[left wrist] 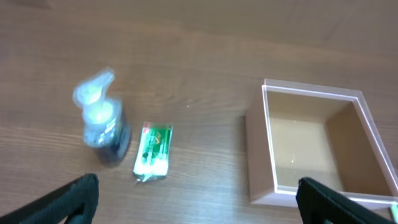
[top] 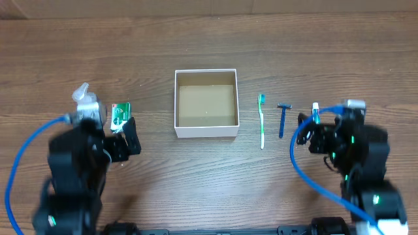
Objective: Pack container
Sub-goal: 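Move the left gripper to the soap pump bottle and grasp it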
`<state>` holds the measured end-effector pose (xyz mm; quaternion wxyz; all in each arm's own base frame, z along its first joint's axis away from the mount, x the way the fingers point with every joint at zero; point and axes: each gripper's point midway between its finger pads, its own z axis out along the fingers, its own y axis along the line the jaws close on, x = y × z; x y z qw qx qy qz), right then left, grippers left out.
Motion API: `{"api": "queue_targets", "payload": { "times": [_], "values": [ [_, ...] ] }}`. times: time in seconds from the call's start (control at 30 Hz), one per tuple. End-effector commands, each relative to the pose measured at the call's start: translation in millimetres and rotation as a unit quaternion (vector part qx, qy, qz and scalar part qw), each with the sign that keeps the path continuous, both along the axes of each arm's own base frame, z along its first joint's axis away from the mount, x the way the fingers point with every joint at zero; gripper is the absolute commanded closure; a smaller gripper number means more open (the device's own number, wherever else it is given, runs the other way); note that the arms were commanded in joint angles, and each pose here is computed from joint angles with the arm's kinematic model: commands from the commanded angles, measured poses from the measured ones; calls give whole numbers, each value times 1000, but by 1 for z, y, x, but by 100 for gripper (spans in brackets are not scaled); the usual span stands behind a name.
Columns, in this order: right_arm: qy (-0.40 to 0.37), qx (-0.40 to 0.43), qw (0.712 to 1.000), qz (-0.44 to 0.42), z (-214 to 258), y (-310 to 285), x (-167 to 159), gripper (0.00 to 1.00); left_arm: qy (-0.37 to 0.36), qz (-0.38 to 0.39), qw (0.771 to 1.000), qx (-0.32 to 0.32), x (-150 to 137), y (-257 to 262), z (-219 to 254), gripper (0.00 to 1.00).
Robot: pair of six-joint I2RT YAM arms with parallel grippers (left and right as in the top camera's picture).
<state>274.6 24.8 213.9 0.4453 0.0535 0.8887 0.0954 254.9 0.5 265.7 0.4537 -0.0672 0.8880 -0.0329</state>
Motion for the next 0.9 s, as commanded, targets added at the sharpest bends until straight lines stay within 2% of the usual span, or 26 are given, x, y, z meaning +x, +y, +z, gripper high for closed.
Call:
{"api": "queue_targets", "payload": {
  "times": [0.0,0.13,0.23,0.4,0.5,0.67,0.87],
  "values": [
    [41,33,998,40,18,19,16,0,71,-20,997,17,16,-1,22,0],
    [92,19,995,27,12,13,21,0,131,-20,991,20,20,0,26,0],
    [102,8,995,11,7,6,22,0,123,5,992,36,28,13,42,0],
    [104,6,995,9,6,5,21,0,103,87,990,38,38,66,49,0],
    [103,5,995,9,6,5,21,0,129,109,985,22,46,95,33,0],
    [103,5,995,9,6,5,21,0,187,87,978,20,76,115,-12,0],
    [104,5,995,9,6,5,21,0,215,48,975,33,113,125,-53,0]
  ]
}}
